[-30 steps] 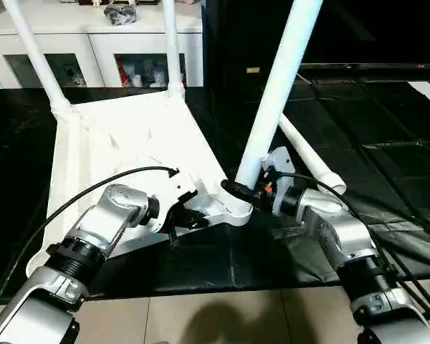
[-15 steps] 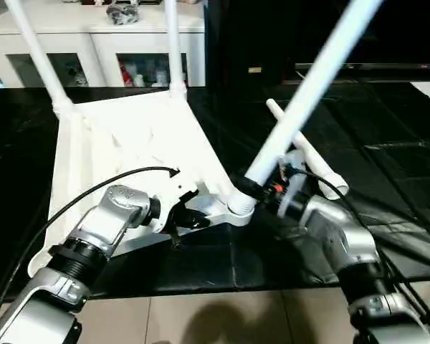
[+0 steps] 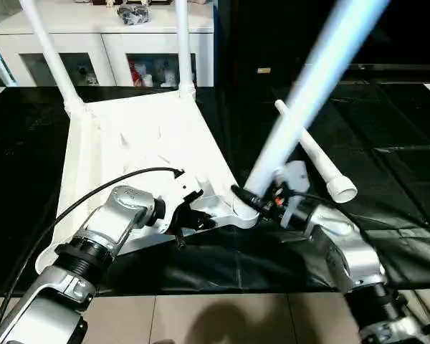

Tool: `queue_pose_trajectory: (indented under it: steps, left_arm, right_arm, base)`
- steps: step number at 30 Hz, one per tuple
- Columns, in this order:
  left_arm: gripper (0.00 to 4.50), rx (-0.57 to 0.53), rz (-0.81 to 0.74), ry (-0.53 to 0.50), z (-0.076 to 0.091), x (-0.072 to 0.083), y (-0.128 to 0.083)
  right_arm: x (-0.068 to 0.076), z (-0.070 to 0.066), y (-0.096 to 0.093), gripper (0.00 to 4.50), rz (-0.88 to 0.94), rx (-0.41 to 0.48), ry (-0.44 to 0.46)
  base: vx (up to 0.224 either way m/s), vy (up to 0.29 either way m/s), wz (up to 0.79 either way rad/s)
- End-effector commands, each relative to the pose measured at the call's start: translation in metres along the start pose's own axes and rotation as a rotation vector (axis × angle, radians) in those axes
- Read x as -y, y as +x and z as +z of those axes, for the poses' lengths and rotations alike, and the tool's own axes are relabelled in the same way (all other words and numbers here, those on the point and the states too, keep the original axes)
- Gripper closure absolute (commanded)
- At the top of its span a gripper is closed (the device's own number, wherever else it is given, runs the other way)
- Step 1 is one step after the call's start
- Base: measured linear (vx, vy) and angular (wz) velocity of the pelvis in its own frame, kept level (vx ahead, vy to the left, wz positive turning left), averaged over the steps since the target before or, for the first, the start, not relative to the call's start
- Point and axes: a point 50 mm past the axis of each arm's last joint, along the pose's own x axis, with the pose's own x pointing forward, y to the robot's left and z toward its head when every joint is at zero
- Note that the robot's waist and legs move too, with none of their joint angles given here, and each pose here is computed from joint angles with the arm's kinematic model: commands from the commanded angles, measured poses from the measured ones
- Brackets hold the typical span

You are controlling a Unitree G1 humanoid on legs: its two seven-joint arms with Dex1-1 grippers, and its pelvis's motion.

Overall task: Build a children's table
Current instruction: Insert table leg to table base, then rotate leg to tighten

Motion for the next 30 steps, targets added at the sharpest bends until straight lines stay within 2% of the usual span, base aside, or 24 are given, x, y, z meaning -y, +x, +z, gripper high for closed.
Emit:
queue_pose_trajectory:
  steps: [1, 4, 8, 11, 15, 25, 30]
  left_arm:
    - [4.5, 0.001, 0.139, 0.02, 0.008, -0.019, -0.024]
    - [4.5, -0.008, 0.113, 0.042, 0.008, -0.017, -0.023]
    - [4.5, -0.035, 0.043, 0.112, 0.01, -0.013, -0.022]
    - [4.5, -0.038, -0.003, 0.154, 0.012, -0.011, -0.021]
    - [4.5, -0.065, -0.078, 0.217, 0.017, -0.009, -0.02]
    - [4.5, -0.1, -0.048, 0.223, 0.019, -0.018, -0.018]
    - [4.5, -0.076, 0.021, 0.166, 0.021, -0.026, -0.02]
  right_arm:
    - [-0.017, -0.04, -0.005, 2.59, 0.121, -0.195, 0.089]
    - [-0.018, -0.038, 0.0, 2.59, 0.177, -0.212, 0.083]
    - [-0.019, -0.031, 0.01, 2.59, 0.276, -0.188, 0.126]
    - [-0.02, -0.03, 0.011, 2.59, 0.322, -0.181, 0.132]
    - [-0.028, -0.035, 0.005, 2.59, 0.429, -0.22, 0.108]
    - [-0.031, -0.038, 0.009, 2.59, 0.447, -0.221, 0.103]
    - [-0.024, -0.037, 0.015, 2.59, 0.34, -0.191, 0.099]
  base:
    - [0.0, 0.0, 0.0]
    - [0.0, 0.0, 0.0]
    - [0.0, 0.0, 0.0]
    - [0.0, 0.0, 0.0]
    - [0.0, 0.0, 0.0]
    - [0.0, 0.0, 0.0]
    - [0.0, 0.0, 0.0]
